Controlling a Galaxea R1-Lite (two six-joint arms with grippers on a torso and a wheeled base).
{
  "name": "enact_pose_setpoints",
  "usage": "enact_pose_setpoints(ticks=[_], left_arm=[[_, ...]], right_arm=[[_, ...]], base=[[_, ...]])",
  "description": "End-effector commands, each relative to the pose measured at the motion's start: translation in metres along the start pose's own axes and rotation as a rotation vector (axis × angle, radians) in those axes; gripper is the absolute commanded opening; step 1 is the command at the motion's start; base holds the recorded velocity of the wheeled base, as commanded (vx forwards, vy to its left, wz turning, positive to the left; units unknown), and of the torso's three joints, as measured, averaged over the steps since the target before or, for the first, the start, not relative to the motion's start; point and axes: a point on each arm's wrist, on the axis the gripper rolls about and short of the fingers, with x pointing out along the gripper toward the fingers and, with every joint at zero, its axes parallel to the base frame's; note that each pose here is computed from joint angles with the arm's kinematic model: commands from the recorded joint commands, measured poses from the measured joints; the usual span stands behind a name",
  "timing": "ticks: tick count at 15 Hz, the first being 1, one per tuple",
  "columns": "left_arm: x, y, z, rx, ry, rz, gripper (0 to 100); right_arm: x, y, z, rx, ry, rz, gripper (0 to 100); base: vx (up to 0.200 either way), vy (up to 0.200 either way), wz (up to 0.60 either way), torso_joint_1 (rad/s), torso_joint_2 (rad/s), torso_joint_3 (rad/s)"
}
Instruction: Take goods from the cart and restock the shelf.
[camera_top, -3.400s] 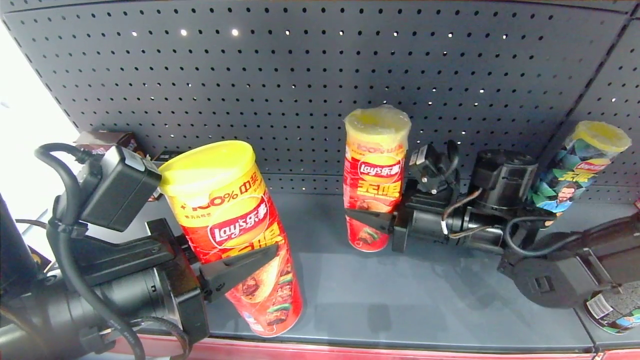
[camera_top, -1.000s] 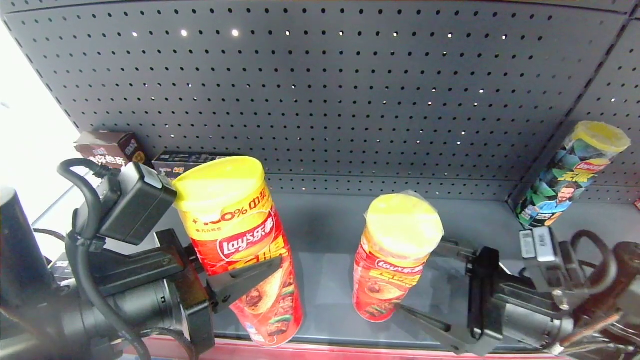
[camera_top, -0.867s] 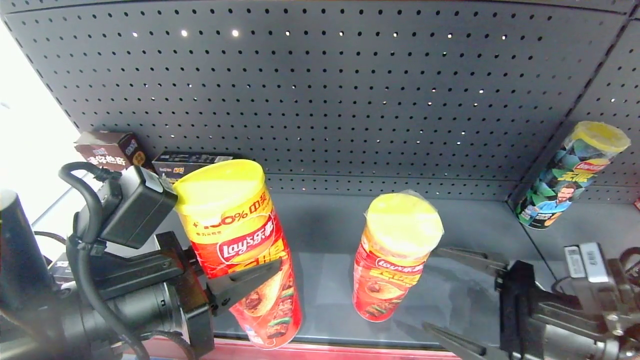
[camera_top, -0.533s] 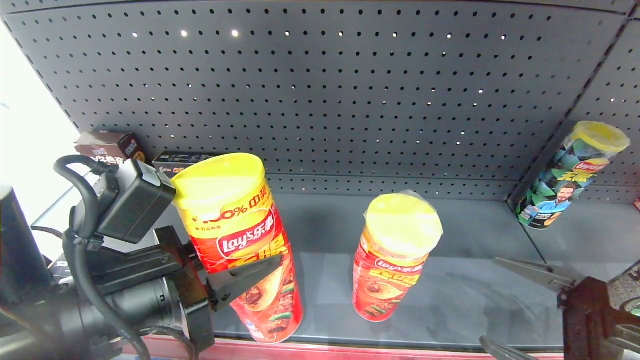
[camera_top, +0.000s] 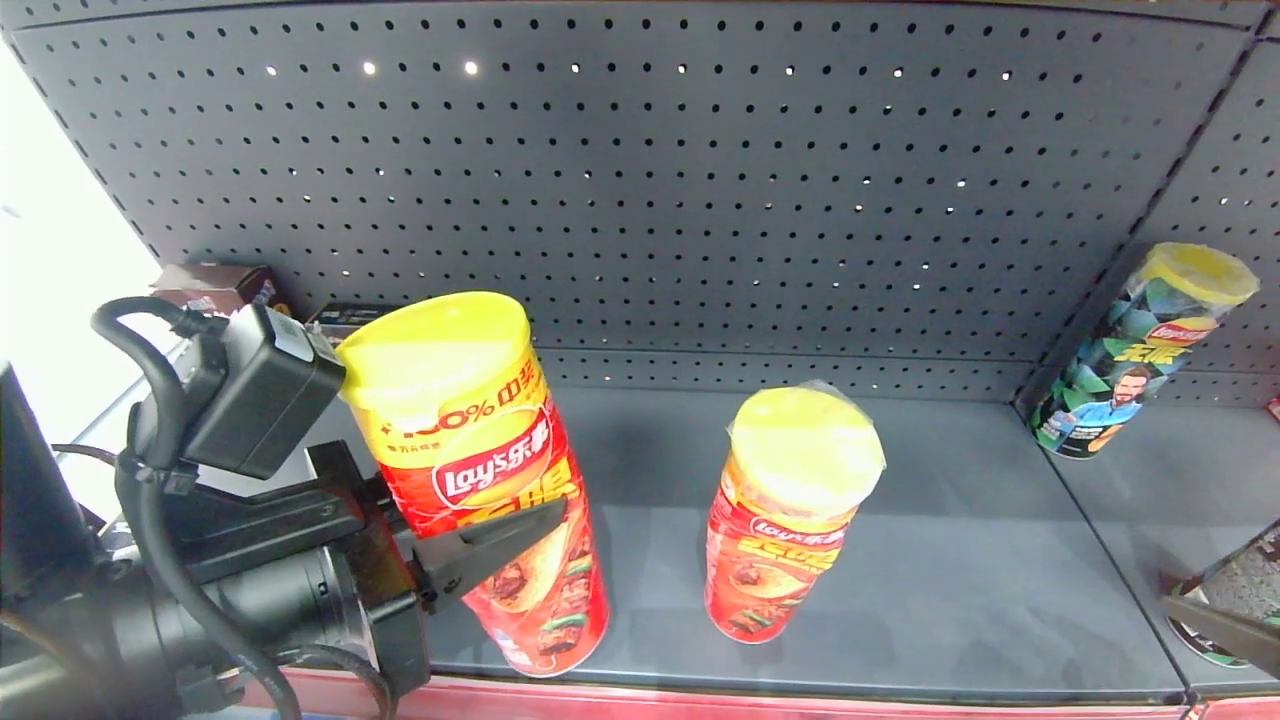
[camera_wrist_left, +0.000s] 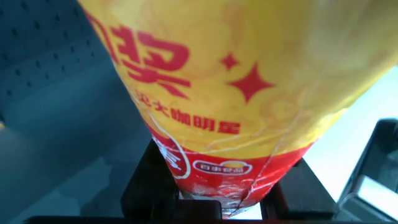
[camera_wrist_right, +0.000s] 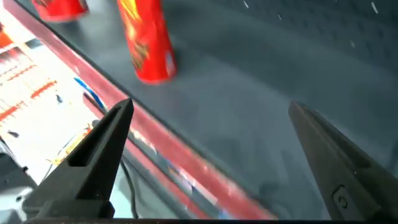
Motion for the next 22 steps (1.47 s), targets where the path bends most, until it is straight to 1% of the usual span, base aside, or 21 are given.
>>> enact_pose_setpoints(ticks=[1,2,3,4,6,8,9,10,11,12,13,14,16,17,18,19,20,21,22], left_arm=[[0.002,0.000,0.000,0.000,-0.009,0.000,0],[0.003,0.000,0.002,0.003,-0.021,-0.004,0],[0.003,0.000,0.002,0.003,-0.021,-0.004,0],[0.004,-0.001,0.001,0.003,-0.019,-0.009,0],[0.007,-0.003,0.001,0.004,-0.014,-0.023,0],[0.009,-0.003,0.002,0.007,-0.015,-0.023,0],[0.009,-0.003,0.002,0.024,-0.013,-0.021,0],[0.009,-0.003,0.002,0.030,-0.013,-0.018,0],[0.008,-0.003,0.000,0.033,-0.010,-0.020,0],[0.008,-0.003,-0.001,0.034,-0.007,-0.018,0],[0.007,-0.003,-0.001,0.033,-0.006,-0.015,0],[0.007,-0.003,-0.001,0.034,-0.007,-0.012,0],[0.007,-0.003,-0.001,0.035,-0.008,0.005,0],[0.007,-0.003,-0.001,0.035,-0.007,0.005,0],[0.007,-0.003,-0.002,0.034,-0.002,0.005,0],[0.007,-0.003,-0.004,0.034,0.004,0.003,0],[0.007,-0.003,-0.006,0.036,0.012,0.001,0],[0.008,-0.004,-0.007,0.042,0.016,-0.003,0],[0.009,-0.007,-0.007,0.059,0.019,-0.019,0]], right_arm=[[-0.056,0.015,-0.027,0.032,-0.052,-0.151,100],[-0.066,0.019,-0.041,0.037,-0.030,-0.197,100],[-0.066,0.019,-0.041,0.037,-0.030,-0.197,100],[-0.082,0.028,-0.056,0.088,-0.009,-0.258,100],[-0.083,0.028,-0.055,0.131,-0.020,-0.278,100],[-0.083,0.027,-0.055,0.131,-0.027,-0.321,100],[-0.083,0.025,-0.055,0.132,-0.019,-0.410,100],[-0.082,0.025,-0.054,0.130,-0.011,-0.417,100],[-0.083,0.025,-0.055,0.078,-0.011,-0.372,100],[-0.083,0.026,-0.055,-0.007,-0.014,-0.243,100],[-0.083,0.026,-0.055,0.019,-0.017,-0.229,100],[-0.083,0.026,-0.055,0.088,-0.017,-0.317,100],[-0.084,0.022,-0.056,0.114,-0.016,-0.536,100],[-0.084,0.019,-0.058,0.128,-0.030,-0.664,100],[-0.083,0.020,-0.058,0.119,-0.043,-0.585,100],[-0.080,0.024,-0.058,0.076,-0.048,-0.402,100],[-0.079,0.026,-0.062,0.038,-0.014,-0.299,100],[-0.080,0.025,-0.063,0.044,-0.014,-0.271,100],[-0.080,0.023,-0.063,0.068,-0.023,-0.202,100]], base=[[0.000,0.000,0.00,0.000,0.00,0.000],[0.000,0.000,0.00,0.000,0.00,0.000],[0.000,0.000,0.00,0.000,0.00,0.000],[0.000,0.000,0.00,0.000,0.00,0.000],[0.000,0.000,0.00,0.000,0.00,0.000],[0.000,0.000,0.00,0.000,0.00,0.000],[0.000,0.000,0.00,0.000,0.00,0.000],[0.000,0.000,0.00,0.000,0.00,0.000],[0.000,0.000,0.00,0.000,0.00,0.000],[0.000,0.000,0.00,0.000,0.00,0.000],[0.000,0.000,0.00,0.000,0.00,0.000],[0.000,0.000,0.00,0.000,0.00,0.000],[0.000,0.000,0.00,0.000,0.00,0.000],[0.000,0.000,0.00,0.000,0.00,0.000],[0.000,0.000,0.00,0.000,0.00,0.000],[0.000,0.000,0.00,0.000,0.00,0.000],[0.000,0.000,0.00,0.000,0.00,0.000],[0.000,0.000,0.00,0.000,0.00,0.000],[0.000,0.000,0.00,0.000,0.00,0.000]])
